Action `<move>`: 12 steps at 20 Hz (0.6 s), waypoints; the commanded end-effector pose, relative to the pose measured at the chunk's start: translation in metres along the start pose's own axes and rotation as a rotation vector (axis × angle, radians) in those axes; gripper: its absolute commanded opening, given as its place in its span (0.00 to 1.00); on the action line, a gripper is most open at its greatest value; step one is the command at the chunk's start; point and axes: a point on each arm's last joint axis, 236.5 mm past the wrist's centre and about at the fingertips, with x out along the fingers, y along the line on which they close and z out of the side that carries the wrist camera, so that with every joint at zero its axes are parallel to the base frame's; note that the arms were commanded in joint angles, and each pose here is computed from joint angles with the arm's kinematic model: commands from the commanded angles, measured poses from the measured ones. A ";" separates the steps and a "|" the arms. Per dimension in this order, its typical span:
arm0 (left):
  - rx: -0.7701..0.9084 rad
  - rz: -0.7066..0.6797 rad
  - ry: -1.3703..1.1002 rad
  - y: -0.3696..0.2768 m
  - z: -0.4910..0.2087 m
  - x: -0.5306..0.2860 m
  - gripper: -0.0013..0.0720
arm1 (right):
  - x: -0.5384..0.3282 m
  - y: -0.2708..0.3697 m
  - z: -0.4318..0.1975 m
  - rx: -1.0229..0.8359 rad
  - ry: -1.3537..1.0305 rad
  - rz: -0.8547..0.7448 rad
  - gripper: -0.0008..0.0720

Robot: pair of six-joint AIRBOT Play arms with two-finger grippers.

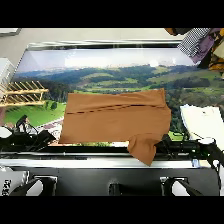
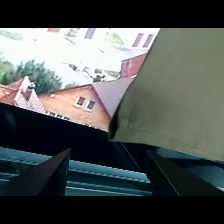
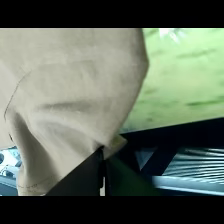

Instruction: Fold the clothes and pants, and hang the long-sleeved shirts on hangers.

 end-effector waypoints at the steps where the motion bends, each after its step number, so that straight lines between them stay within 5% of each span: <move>1: -0.012 -0.075 -0.002 -0.004 -0.009 0.021 0.73 | 0.000 0.002 -0.001 -0.001 0.004 0.009 0.05; 12: -0.020 -0.155 -0.004 -0.015 0.001 0.039 0.72 | 0.000 0.009 -0.002 0.011 0.010 0.039 0.05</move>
